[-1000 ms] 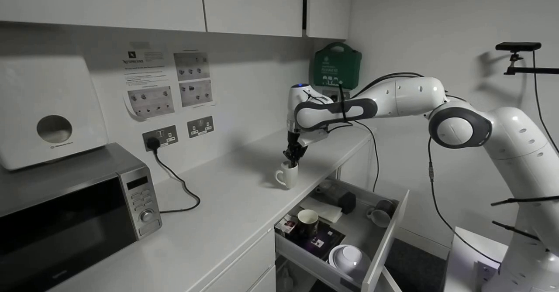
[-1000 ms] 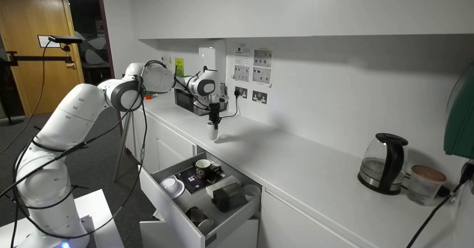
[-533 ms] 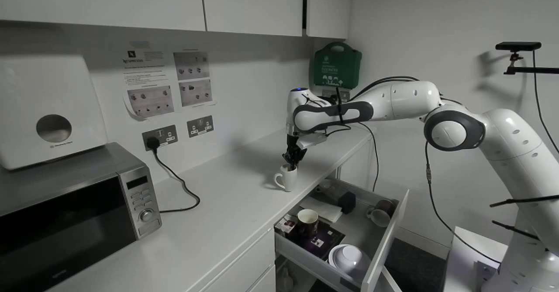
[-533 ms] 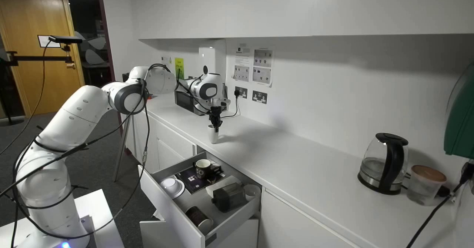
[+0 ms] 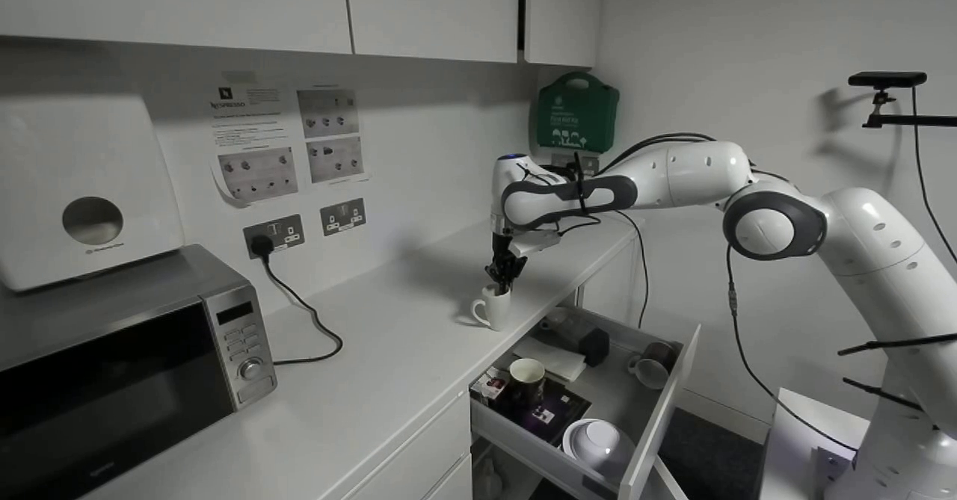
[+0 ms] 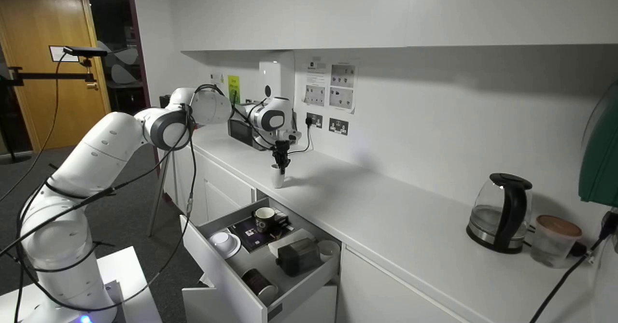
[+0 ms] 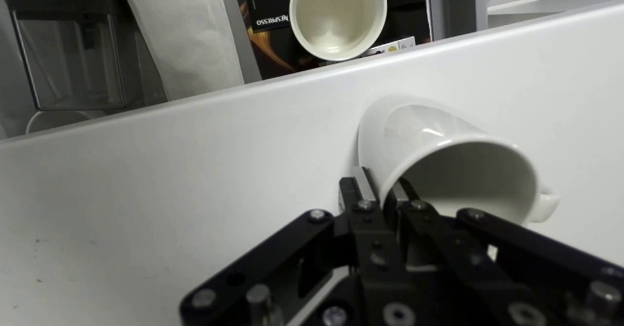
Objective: Remove the white and mug and the black mugs from the drawer, push the drawer closed, close the open bottom cabinet
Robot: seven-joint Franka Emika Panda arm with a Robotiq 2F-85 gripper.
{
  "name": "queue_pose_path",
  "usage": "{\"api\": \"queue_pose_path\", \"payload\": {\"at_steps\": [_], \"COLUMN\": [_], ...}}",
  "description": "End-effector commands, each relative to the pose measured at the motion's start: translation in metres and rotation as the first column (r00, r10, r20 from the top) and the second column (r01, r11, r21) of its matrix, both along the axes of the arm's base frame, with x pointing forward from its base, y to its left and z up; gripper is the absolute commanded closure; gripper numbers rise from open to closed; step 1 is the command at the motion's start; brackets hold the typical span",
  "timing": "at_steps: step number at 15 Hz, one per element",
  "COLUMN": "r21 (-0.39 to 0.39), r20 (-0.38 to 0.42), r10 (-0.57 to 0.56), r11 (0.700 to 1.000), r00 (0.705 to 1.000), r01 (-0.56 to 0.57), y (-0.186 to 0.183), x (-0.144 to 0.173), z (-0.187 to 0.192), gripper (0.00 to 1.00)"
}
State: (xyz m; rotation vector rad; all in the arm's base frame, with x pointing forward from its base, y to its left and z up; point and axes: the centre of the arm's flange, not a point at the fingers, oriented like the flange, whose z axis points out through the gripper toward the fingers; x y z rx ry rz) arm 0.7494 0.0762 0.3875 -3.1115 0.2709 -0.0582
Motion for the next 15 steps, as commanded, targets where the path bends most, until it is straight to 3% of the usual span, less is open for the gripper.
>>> {"api": "queue_pose_path", "payload": {"at_steps": [1, 3, 11, 15], "r21": [0.024, 0.024, 0.027, 0.041], "r20": [-0.018, -0.020, -0.019, -0.005], "r10": [0.014, 0.013, 0.000, -0.012], "r11": [1.000, 1.000, 1.000, 0.999], "r00": [1.000, 1.000, 1.000, 1.000], "r01": [-0.014, -0.012, 0.000, 0.012], "y": [-0.006, -0.006, -0.012, -0.020], "x": [0.011, 0.011, 0.001, -0.018], "z": [0.012, 0.012, 0.029, 0.043], "gripper": [0.69, 0.59, 0.01, 0.00]}}
